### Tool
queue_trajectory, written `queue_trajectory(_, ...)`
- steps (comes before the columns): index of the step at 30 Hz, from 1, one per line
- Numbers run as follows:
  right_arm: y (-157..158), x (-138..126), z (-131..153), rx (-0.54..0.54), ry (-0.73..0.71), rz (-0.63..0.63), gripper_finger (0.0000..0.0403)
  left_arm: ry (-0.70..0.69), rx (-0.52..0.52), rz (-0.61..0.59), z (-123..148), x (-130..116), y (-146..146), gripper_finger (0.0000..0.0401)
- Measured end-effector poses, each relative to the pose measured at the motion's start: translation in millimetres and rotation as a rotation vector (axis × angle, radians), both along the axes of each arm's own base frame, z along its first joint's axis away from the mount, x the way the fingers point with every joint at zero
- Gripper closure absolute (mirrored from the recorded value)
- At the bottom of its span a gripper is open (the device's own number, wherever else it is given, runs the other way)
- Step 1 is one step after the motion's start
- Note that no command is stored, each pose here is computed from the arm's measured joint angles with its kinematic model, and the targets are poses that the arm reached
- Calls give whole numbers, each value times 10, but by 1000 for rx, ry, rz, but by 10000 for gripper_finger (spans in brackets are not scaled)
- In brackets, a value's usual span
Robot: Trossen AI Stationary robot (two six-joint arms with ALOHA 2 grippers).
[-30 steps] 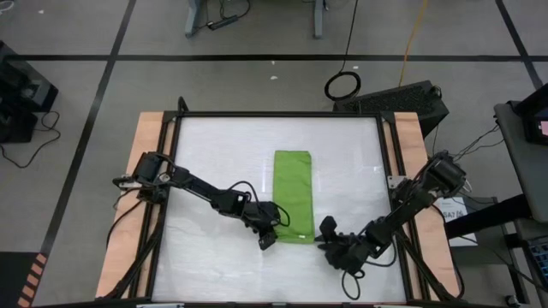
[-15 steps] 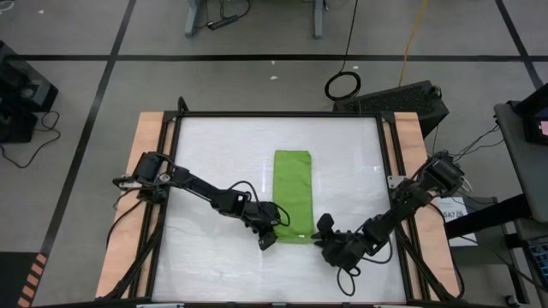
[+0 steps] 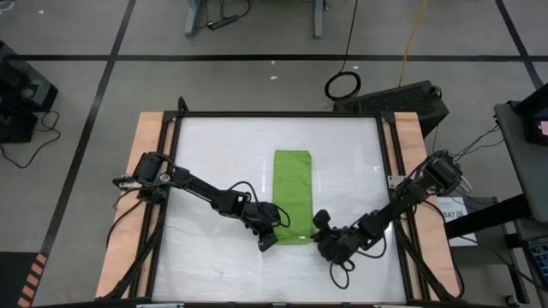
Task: Roll towel
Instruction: Roll the green microfiber cloth
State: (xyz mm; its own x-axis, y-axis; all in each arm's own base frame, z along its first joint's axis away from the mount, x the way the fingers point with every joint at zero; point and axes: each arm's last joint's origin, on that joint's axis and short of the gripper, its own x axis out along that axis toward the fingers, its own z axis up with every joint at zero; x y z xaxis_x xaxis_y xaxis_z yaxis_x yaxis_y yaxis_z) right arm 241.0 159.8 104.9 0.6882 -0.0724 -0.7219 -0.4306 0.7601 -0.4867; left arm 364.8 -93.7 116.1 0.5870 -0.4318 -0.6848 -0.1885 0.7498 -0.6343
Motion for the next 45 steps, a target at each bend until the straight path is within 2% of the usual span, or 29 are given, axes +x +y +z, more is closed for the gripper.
queue_trajectory(5,-52,41,0,124,21,-75,396,-48,3,-56,50,12,-11,378)
queue_trajectory(8,-92,70,7,207,48,-103,399,-118,42,-108,184,17,-33,351)
queue_trajectory(11,-132,93,37,285,73,-119,399,-201,124,-123,352,-5,-79,313)
queue_trajectory(14,-172,113,75,350,96,-117,401,-216,292,-145,472,-100,-117,277)
queue_trajectory(16,-199,127,97,390,112,-109,401,-216,448,-177,550,-162,-164,260)
queue_trajectory(20,-228,144,114,441,138,-89,402,-239,747,-281,603,-293,-360,249)
queue_trajectory(23,-247,155,116,460,147,-91,402,-321,916,-396,599,-350,-575,248)
queue_trajectory(27,-267,167,119,472,149,-92,402,-415,1070,-551,468,-373,-827,248)
queue_trajectory(29,-267,168,119,480,152,-96,402,-470,1108,-592,419,-348,-908,248)
queue_trajectory(35,-267,168,119,488,152,-108,403,-444,1141,-665,225,-306,-903,248)
queue_trajectory(41,-266,169,120,504,156,-118,403,-411,1216,-711,132,-249,-803,248)
queue_trajectory(45,-264,170,123,511,155,-122,403,-361,1228,-733,98,-224,-689,249)
